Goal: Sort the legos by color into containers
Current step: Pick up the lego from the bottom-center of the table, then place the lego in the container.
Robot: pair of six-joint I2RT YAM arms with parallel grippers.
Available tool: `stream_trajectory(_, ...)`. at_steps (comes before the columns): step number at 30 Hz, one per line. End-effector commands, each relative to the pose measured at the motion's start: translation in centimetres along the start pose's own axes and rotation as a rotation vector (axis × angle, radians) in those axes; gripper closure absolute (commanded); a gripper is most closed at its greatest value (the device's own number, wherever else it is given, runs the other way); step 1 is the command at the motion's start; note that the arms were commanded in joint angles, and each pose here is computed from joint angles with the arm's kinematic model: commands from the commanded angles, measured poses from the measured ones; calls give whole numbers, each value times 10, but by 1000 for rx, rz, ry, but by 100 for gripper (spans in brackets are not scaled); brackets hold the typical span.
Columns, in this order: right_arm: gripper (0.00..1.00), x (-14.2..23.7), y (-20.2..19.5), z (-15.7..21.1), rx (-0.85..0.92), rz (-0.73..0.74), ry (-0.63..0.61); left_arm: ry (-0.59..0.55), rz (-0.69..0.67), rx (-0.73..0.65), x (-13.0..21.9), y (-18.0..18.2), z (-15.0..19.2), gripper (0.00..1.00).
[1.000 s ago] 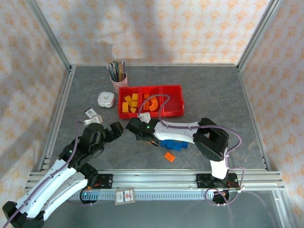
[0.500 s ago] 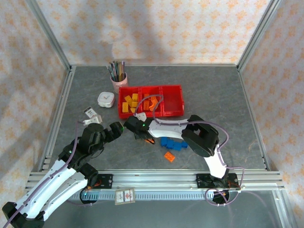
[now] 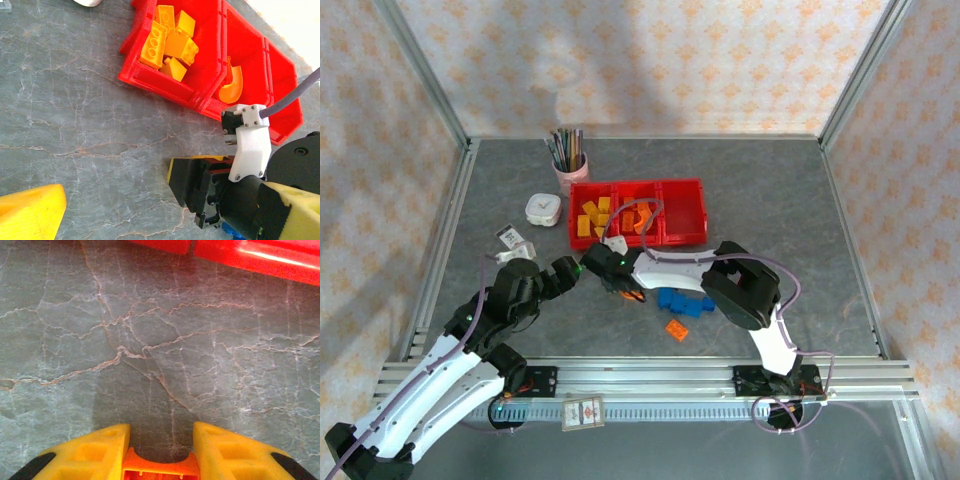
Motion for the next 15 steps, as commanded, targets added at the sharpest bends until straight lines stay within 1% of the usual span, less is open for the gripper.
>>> stream_trajectory(1,66,35,-1,-30,-33,-36,-84,-39,22,-1,6,-8,-12,1)
stream_trajectory(7,66,63,-17,-79,-100,-61,-174,-50,25,-30,5,-17,-23,1)
stream_trajectory(12,68,61,-39,-132,-193,-63,-223,-56,36,-53,0,-27,-32,1)
stream_trajectory(15,66,55,-45,-158,-226,-57,-264,-55,36,-63,-4,-32,-37,1)
Point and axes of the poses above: each hand's point on the last joint's axis, 136 mm out from that joint toward the fingers, its own x axis back along the fingers, its own y axis along the line the jaws close on, z = x × y, the point moved 7 cm from there along x, back along the fingers, and after that the axes turned 14 degrees about -x, right-handed, at the moved point
